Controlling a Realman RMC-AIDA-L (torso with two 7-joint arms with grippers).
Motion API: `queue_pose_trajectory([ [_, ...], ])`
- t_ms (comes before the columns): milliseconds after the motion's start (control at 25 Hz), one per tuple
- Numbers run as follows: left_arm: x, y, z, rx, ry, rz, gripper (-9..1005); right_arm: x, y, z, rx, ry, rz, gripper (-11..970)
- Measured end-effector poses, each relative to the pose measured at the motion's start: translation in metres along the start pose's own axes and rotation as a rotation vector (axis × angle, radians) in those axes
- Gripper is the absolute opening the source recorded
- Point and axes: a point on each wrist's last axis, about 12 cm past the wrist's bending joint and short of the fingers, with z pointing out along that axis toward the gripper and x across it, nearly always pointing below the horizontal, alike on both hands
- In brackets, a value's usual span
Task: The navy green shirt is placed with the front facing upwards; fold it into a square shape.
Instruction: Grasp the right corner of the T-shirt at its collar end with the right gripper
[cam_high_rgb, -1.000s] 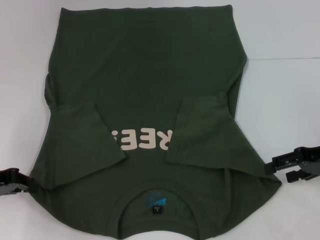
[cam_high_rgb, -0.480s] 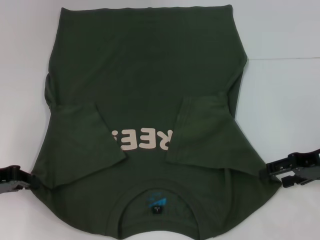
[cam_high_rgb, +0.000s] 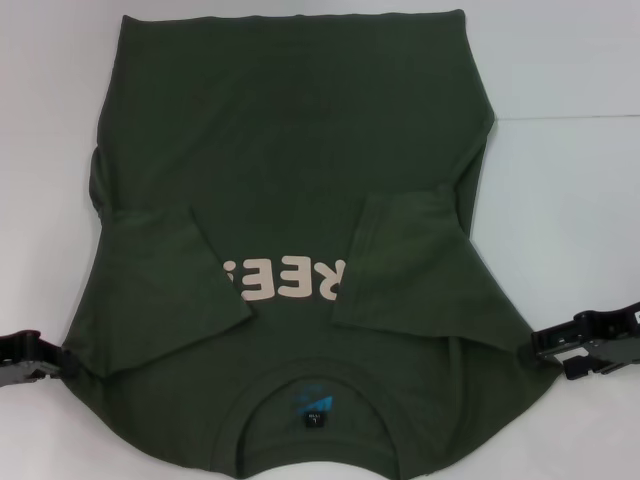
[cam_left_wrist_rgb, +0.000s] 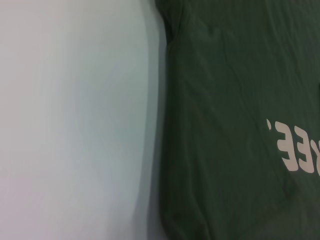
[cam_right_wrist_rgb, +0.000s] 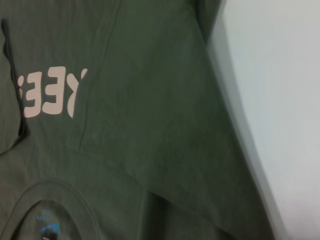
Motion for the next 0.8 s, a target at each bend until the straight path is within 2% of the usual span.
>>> queue_pose_trajectory([
  [800, -0.0001, 0.0002, -0.0006, -0.002, -0.002, 0.001, 38, -0.0002, 0.0048, 0.0095, -0.002, 0.003, -0.010, 895],
])
